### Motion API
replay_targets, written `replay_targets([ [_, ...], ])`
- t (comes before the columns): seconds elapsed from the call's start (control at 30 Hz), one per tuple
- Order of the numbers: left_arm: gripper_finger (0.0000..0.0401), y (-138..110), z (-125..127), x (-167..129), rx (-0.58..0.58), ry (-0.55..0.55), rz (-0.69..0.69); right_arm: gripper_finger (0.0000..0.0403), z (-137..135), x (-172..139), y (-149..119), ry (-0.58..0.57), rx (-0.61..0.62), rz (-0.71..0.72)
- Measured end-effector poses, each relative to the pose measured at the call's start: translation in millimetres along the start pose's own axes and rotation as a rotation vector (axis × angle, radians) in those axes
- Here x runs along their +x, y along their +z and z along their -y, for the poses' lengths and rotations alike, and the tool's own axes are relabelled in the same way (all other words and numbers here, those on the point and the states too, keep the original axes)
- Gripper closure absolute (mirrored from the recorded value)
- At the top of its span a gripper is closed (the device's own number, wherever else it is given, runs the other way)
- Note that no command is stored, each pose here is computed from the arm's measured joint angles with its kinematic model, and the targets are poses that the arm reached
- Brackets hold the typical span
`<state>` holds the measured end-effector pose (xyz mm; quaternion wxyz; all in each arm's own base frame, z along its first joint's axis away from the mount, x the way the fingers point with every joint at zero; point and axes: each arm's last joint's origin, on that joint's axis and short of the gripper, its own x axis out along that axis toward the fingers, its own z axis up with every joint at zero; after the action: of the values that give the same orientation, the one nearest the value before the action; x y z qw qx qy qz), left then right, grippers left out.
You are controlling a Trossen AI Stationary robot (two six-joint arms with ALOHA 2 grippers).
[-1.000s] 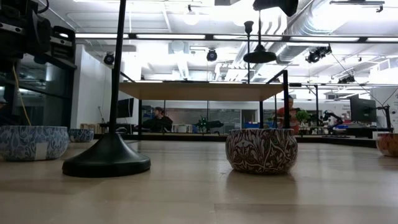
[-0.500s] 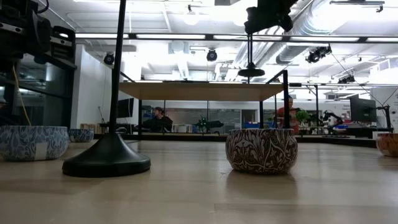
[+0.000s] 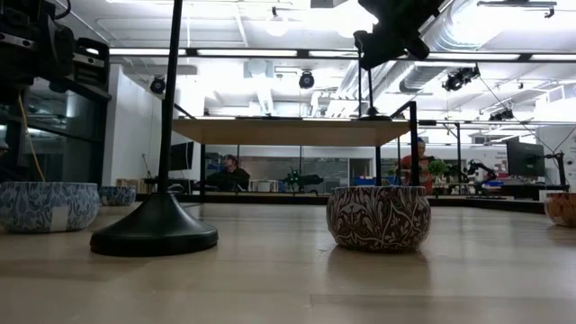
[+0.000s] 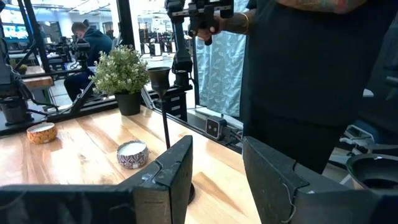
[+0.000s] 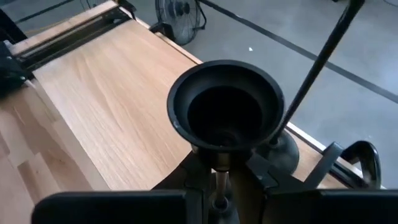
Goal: Pick & Place candle stick holders
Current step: Put the black candle holder on the shelf and align it with the other black candle holder
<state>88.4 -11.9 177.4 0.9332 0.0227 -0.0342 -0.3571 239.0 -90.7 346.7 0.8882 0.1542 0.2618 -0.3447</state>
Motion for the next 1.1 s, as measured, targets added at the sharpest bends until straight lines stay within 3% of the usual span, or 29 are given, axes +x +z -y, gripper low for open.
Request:
replay_targets([
  [0.2, 0.0264, 0.0, 0.0, 0.0, 0.0, -0.001, 0.0, 0.0376, 4.9, 1.4, 1.4, -0.016, 0.009, 0.0],
  [0.43, 0.0264, 0.0, 0.0, 0.0, 0.0, -0.001, 0.0, 0.0358, 6.0, 1.8, 1.5, -0.014, 0.011, -0.004],
  [0.67, 0.0264, 0.0, 0.0, 0.0, 0.0, -0.001, 0.0, 0.0374, 5.7, 1.9, 1.0, 0.003, 0.01, -0.013],
  [0.93, 0.0264, 0.0, 0.1, 0.0, 0.0, -0.005, 0.0, 0.0355, 3.3, 10.6, 0.5, 0.004, 0.008, -0.023],
  [1.1, 0.0264, 0.0, 0.1, 0.0, 0.0, -0.004, 0.0, 0.0369, 3.2, 10.8, 0.7, 0.002, -0.005, -0.02],
])
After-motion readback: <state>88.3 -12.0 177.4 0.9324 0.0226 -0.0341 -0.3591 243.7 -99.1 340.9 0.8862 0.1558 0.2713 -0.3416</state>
